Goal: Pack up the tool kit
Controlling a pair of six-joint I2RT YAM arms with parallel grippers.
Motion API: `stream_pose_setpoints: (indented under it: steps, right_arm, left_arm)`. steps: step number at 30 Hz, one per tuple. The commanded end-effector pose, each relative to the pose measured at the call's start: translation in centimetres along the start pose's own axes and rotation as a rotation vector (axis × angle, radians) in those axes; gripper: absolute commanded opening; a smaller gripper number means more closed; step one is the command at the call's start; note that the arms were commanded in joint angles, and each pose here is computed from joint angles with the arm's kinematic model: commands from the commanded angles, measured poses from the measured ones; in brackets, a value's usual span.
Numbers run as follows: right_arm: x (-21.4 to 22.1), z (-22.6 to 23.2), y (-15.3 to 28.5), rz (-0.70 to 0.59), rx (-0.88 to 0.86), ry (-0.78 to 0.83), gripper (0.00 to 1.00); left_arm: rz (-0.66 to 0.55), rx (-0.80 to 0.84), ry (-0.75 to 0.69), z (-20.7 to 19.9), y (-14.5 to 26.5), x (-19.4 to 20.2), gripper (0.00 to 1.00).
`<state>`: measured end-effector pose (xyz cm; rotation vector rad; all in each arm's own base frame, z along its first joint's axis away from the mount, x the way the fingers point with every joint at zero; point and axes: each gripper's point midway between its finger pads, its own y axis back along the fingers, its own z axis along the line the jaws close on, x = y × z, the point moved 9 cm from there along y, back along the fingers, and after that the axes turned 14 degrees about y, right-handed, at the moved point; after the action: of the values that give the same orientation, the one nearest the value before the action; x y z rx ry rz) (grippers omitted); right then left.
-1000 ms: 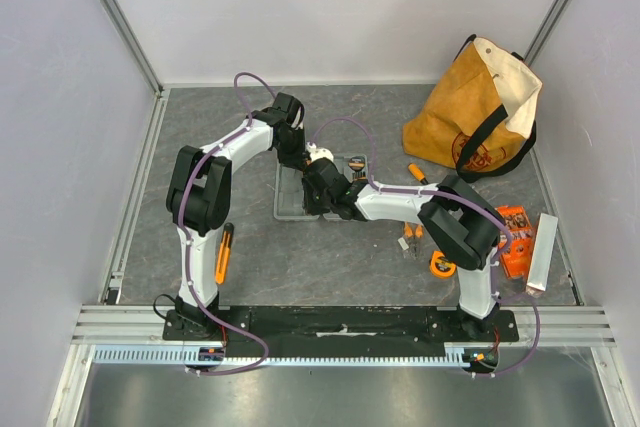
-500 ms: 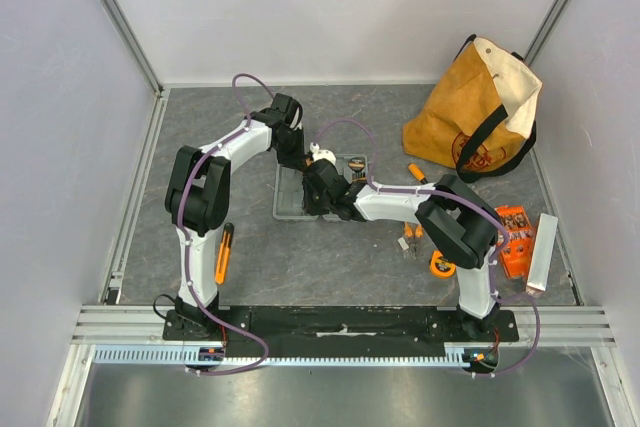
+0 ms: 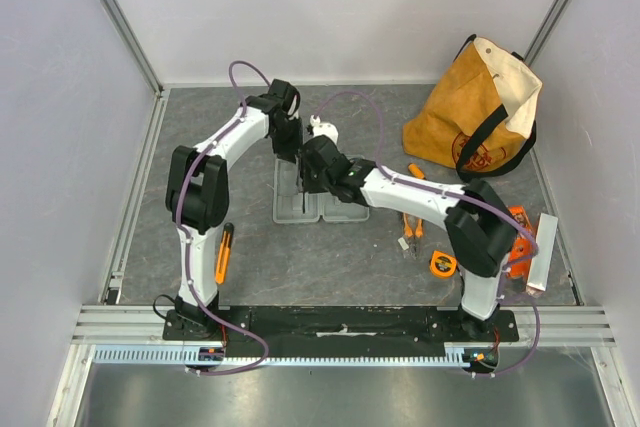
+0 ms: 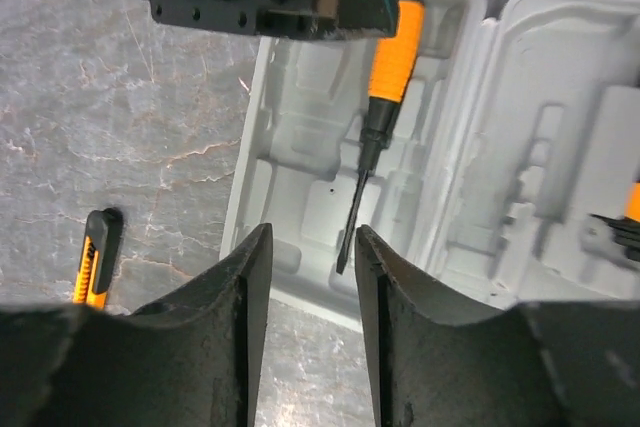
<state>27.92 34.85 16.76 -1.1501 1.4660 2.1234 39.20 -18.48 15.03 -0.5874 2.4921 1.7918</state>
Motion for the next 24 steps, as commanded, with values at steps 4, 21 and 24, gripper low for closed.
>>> stream_pose_setpoints:
  steps: [4,21,24]
  right_arm:
    - [-1.4,-5.1,5.9,-0.051,0.252,-0.019,0.52]
    - [-0.6,-22.8,8.7,0.016,0.658,-0.233,0.79]
    - [0.0,-24.3,8.0,0.045,0.657,-0.426,0.79]
  left_arm:
    - [-0.118,0.078,-0.049,-1.1,6.3,-1.7,0.38]
    - [-0.468,0.171,0.000,2.1,13.5,0.3,0.50]
    - [-0.520,0.179,0.017,3.1,14.2,1.1,0.56]
